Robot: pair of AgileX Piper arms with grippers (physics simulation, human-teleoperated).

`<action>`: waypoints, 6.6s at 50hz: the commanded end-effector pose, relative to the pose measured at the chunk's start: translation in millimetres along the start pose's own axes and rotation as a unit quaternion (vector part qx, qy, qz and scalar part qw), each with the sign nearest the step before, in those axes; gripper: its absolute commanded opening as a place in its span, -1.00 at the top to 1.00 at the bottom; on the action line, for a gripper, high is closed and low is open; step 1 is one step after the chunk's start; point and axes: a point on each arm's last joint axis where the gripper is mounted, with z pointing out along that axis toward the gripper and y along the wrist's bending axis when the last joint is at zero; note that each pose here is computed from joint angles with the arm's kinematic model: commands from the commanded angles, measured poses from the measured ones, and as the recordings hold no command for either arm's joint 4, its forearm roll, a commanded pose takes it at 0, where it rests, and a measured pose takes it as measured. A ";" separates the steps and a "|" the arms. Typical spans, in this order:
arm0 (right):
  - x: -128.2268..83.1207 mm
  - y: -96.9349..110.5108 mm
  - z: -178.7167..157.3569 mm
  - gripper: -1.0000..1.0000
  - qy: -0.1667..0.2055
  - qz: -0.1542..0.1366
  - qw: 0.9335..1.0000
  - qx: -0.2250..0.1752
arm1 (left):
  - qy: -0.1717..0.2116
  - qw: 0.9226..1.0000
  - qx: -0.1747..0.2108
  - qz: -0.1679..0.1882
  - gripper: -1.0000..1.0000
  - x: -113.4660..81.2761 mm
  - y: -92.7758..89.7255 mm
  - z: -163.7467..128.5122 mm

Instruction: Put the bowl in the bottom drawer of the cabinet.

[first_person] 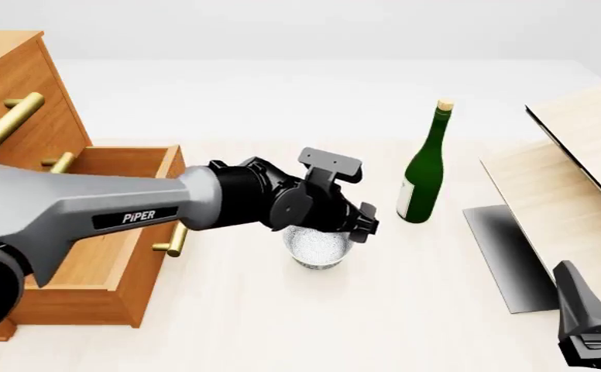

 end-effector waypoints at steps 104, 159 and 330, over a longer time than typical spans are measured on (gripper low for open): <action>0.2 0.0 0.2 -1.00 0.001 0.001 1.000 0.000 | 0.029 0.999 -0.002 -0.046 -1.00 37.5 1.0 49.8; 0.0 0.0 0.0 -1.00 0.000 0.000 1.000 0.000 | 0.027 0.998 -0.005 -0.051 1.00 39.9 5.6 57.9; 0.0 0.0 0.0 -1.00 0.000 0.000 1.000 0.000 | -0.190 0.972 -0.125 -0.063 1.00 -13.6 124.8 -171.9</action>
